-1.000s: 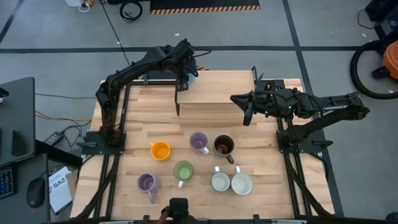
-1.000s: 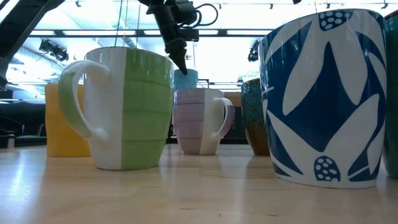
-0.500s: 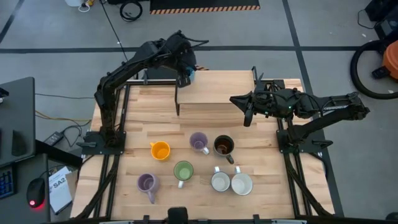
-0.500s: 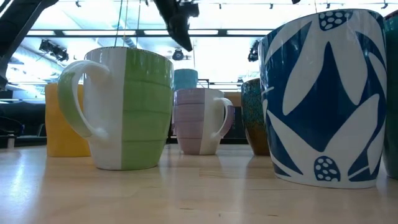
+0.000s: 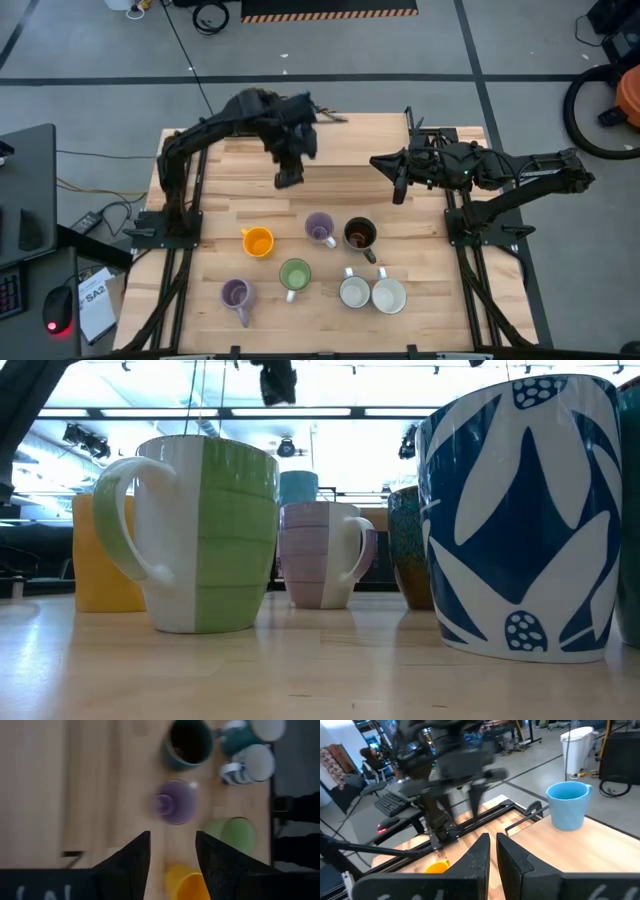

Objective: Place coffee mugs
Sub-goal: Put the top violet mug on the shelf

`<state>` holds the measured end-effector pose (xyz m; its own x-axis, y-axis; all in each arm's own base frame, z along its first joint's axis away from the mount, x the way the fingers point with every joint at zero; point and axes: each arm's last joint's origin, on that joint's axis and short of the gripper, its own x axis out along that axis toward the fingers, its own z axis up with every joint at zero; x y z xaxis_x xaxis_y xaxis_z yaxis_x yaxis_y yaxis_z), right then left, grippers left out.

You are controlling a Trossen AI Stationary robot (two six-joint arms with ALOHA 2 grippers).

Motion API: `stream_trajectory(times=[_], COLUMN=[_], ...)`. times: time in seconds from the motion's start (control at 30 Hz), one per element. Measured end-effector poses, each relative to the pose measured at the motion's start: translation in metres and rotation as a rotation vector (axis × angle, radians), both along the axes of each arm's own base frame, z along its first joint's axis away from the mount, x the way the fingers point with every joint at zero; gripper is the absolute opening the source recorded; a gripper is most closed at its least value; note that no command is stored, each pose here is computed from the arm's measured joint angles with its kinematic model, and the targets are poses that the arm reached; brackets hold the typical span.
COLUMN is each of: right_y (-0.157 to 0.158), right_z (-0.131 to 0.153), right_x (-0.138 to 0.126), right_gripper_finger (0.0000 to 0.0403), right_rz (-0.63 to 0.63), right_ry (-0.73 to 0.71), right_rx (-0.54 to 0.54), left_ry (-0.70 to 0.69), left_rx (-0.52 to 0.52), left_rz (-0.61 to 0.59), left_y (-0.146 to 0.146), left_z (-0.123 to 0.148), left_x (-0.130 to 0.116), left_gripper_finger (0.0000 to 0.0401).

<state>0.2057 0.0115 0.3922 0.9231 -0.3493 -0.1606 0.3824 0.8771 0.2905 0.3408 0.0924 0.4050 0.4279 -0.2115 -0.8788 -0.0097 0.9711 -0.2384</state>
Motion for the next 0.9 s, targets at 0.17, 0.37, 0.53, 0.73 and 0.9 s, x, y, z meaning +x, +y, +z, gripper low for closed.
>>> stream_trajectory(times=[0.17,0.37,0.53,0.73,0.9], right_y=[0.0,-0.003,-0.004,-0.005,-0.004], right_z=[0.0,0.006,0.011,0.015,0.015], right_x=[-0.003,-0.017,-0.03,-0.038,-0.039], right_gripper_finger=[0.0038,0.0038,0.0038,0.0038,0.0038], right_rz=[0.003,-0.019,-0.026,-0.02,-0.008], right_ry=[0.018,-0.002,-0.021,-0.039,-0.041], right_rx=[-0.018,-0.038,-0.043,-0.044,-0.04], left_ry=[0.022,0.054,0.067,0.089,0.061], left_rx=[-0.02,0.024,-0.012,-0.012,-0.054], left_rz=[-0.025,0.054,0.183,0.374,0.504], left_y=[-0.035,-0.064,-0.082,-0.102,-0.108], left_z=[-0.008,-0.03,-0.056,-0.091,-0.113], left_x=[0.013,0.03,0.044,0.054,0.061], left_gripper_finger=[0.016,0.016,0.016,0.016,0.016])
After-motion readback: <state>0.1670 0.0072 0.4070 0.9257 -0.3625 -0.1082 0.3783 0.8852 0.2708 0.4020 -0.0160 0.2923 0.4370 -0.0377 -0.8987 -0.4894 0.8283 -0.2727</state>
